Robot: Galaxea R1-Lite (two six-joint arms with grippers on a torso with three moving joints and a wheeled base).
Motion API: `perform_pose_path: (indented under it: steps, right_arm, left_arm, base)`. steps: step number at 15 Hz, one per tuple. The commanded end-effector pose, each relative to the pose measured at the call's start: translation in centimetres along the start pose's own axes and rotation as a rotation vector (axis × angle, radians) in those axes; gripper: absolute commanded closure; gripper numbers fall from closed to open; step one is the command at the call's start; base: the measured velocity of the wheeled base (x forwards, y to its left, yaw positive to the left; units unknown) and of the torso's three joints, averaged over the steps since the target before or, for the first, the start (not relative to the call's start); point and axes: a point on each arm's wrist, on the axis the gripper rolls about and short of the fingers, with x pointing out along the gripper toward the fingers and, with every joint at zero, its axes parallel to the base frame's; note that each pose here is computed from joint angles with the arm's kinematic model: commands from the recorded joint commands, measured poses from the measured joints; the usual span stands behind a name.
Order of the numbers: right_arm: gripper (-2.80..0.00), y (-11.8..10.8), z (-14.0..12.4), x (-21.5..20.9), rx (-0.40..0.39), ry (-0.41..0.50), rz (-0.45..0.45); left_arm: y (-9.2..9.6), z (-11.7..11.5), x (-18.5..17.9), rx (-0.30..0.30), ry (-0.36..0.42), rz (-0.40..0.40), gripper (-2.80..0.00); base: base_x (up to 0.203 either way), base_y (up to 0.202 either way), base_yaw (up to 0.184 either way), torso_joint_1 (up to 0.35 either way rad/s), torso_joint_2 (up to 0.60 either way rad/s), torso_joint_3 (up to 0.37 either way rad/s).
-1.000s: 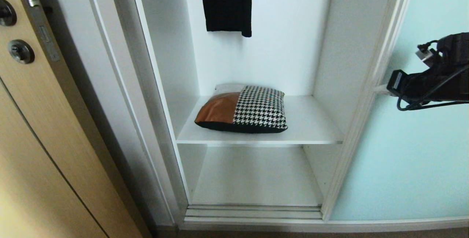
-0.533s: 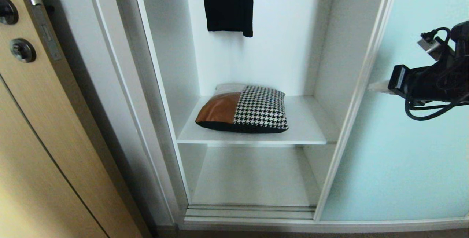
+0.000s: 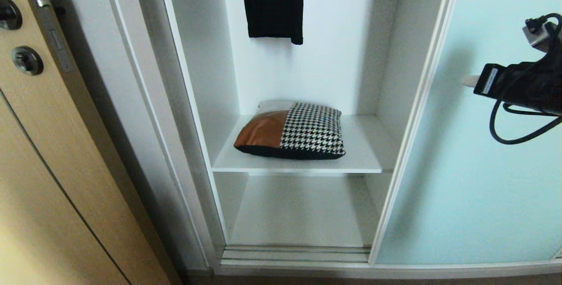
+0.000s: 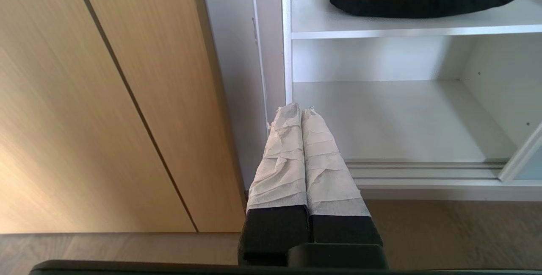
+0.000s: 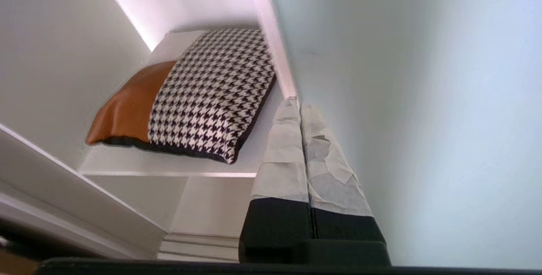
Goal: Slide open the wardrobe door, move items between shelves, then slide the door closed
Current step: Close the door
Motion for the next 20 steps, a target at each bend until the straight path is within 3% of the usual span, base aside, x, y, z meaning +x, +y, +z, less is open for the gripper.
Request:
perform_pose_path:
  steps: [1, 9, 12, 20]
  right_arm:
    - [0.00, -0.6, -1.3, 1.9, -0.002, 0.039, -0.011]
    - [0.00, 1.0, -3.7, 5.8, -0.010, 0.101, 0.005]
    - [0.00, 0.7, -4.3, 7.2, -0.008, 0.104, -0.043]
    - [0.00, -0.5, -2.9, 6.8, -0.006, 0.060, -0.087]
  left_arm:
    - [0.0, 0.0, 0.0, 0.000, 0.002, 0.000, 0.00]
    - [0.0, 0.0, 0.0, 0.000, 0.002, 0.000, 0.00]
    - [0.0, 0.0, 0.0, 0.002, 0.002, 0.000, 0.00]
    - [0.0, 0.0, 0.0, 0.000, 0.002, 0.000, 0.00]
  base:
    - [0.000, 0.000, 0.000, 0.000, 0.00, 0.000]
    - [0.000, 0.000, 0.000, 0.000, 0.00, 0.000]
    - [0.000, 0.000, 0.000, 0.000, 0.00, 0.000]
    - [0.000, 0.000, 0.000, 0.000, 0.00, 0.000]
